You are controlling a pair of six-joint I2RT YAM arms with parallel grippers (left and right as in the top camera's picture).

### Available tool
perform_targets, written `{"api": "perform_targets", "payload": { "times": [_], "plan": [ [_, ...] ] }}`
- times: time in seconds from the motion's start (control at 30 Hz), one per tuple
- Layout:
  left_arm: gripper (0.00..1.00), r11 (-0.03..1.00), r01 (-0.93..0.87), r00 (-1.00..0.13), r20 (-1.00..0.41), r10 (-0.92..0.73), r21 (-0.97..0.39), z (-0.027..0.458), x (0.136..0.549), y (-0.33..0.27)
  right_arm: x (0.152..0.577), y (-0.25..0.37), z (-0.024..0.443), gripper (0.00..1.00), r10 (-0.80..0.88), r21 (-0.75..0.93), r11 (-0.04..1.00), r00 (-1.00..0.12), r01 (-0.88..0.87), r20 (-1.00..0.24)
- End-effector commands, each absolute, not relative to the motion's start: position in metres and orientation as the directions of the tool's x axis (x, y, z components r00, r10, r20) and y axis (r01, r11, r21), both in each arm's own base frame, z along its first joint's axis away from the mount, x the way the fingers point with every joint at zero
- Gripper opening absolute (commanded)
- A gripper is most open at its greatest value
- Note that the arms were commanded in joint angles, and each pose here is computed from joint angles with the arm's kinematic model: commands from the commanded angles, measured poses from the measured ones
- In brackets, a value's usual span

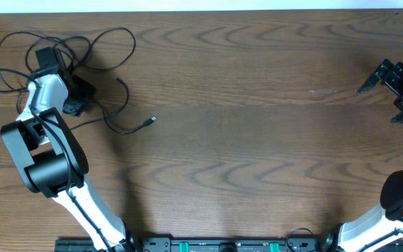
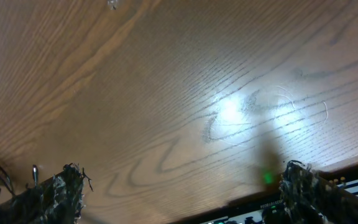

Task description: Untangle cables

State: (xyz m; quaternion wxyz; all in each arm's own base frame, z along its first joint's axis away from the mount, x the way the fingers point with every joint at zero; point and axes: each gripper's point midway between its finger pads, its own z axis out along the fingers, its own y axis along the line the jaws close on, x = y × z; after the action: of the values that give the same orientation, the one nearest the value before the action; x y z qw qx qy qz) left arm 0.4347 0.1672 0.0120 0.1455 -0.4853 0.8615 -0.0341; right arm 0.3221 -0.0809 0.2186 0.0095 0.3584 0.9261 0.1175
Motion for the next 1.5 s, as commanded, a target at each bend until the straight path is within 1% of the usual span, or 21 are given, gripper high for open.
{"api": "perform_targets", "payload": {
  "times": [0.0,0.03,0.1,0.17,0.23,0.27,0.37,0.5,0.73,0.9,1.1,1.13,1.23,1.37,1.47],
  "plan": [
    [0.50,0.547,-0.823,-0.516,-0.202,-0.833,-0.152,-0.007,0.427,0.168,0.323,-0.081,0.223,0.99,0.659,0.233,0.723,-0.751,0.650,0.051],
    [0.44,0.547,-0.824,-0.518,-0.195,-0.833,-0.147,-0.010,0.426,0.167,0.323,-0.081,0.223,0.99,0.659,0.233,0.723,-0.751,0.650,0.051],
    [0.27,0.548,-0.825,-0.522,-0.186,-0.833,-0.140,-0.012,0.424,0.166,0.323,-0.081,0.223,0.99,0.659,0.233,0.723,-0.751,0.650,0.051],
    [0.21,0.559,-0.818,-0.534,-0.184,-0.825,-0.134,-0.013,0.423,0.165,0.323,-0.081,0.223,0.99,0.659,0.233,0.723,-0.751,0.650,0.051],
    [0.10,0.580,-0.804,-0.556,-0.185,-0.811,-0.126,-0.014,0.422,0.165,0.323,-0.081,0.223,0.99,0.659,0.233,0.723,-0.751,0.650,0.051],
    [0.08,0.600,-0.792,-0.576,-0.185,-0.796,-0.116,-0.014,0.420,0.165,0.323,-0.081,0.223,0.99,0.659,0.233,0.723,-0.751,0.650,0.051],
    [0.07,0.583,-0.812,-0.566,-0.192,-0.801,-0.038,-0.015,0.407,0.174,0.323,-0.081,0.223,0.99,0.659,0.233,0.723,-0.751,0.650,0.051],
    [0.08,0.469,-0.878,-0.478,-0.210,-0.853,0.093,-0.011,0.379,0.190,0.323,-0.081,0.223,0.99,0.658,0.233,0.723,-0.751,0.650,0.051],
    [0.08,0.279,-0.947,-0.304,-0.165,-0.938,0.159,-0.001,0.338,0.203,0.323,-0.081,0.223,0.99,0.659,0.233,0.723,-0.751,0.650,0.051],
    [0.07,0.229,-0.950,-0.257,-0.118,-0.959,0.211,0.000,0.311,0.214,0.323,-0.081,0.223,0.99,0.659,0.233,0.723,-0.751,0.650,0.051],
    [0.07,0.186,-0.954,-0.213,-0.095,-0.972,0.237,0.005,0.292,0.223,0.323,-0.081,0.223,0.99,0.659,0.233,0.723,-0.751,0.650,0.051],
    [0.07,0.134,-0.959,-0.160,-0.090,-0.983,0.249,0.007,0.284,0.224,0.323,-0.081,0.223,0.99,0.658,0.233,0.723,-0.751,0.650,0.051],
    [0.07,0.031,-0.959,-0.055,-0.080,-0.995,0.280,0.010,0.266,0.226,0.323,-0.081,0.223,0.99,0.659,0.233,0.723,-0.751,0.650,0.051],
    [0.07,-0.021,-0.947,-0.001,-0.068,-0.998,0.322,0.014,0.246,0.232,0.323,-0.081,0.223,0.99,0.659,0.233,0.723,-0.751,0.650,0.051],
    [0.08,-0.134,-0.907,0.083,-0.143,-0.986,0.399,0.025,0.221,0.242,0.323,-0.081,0.223,0.99,0.659,0.233,0.723,-0.751,0.650,0.051]
  ]
}}
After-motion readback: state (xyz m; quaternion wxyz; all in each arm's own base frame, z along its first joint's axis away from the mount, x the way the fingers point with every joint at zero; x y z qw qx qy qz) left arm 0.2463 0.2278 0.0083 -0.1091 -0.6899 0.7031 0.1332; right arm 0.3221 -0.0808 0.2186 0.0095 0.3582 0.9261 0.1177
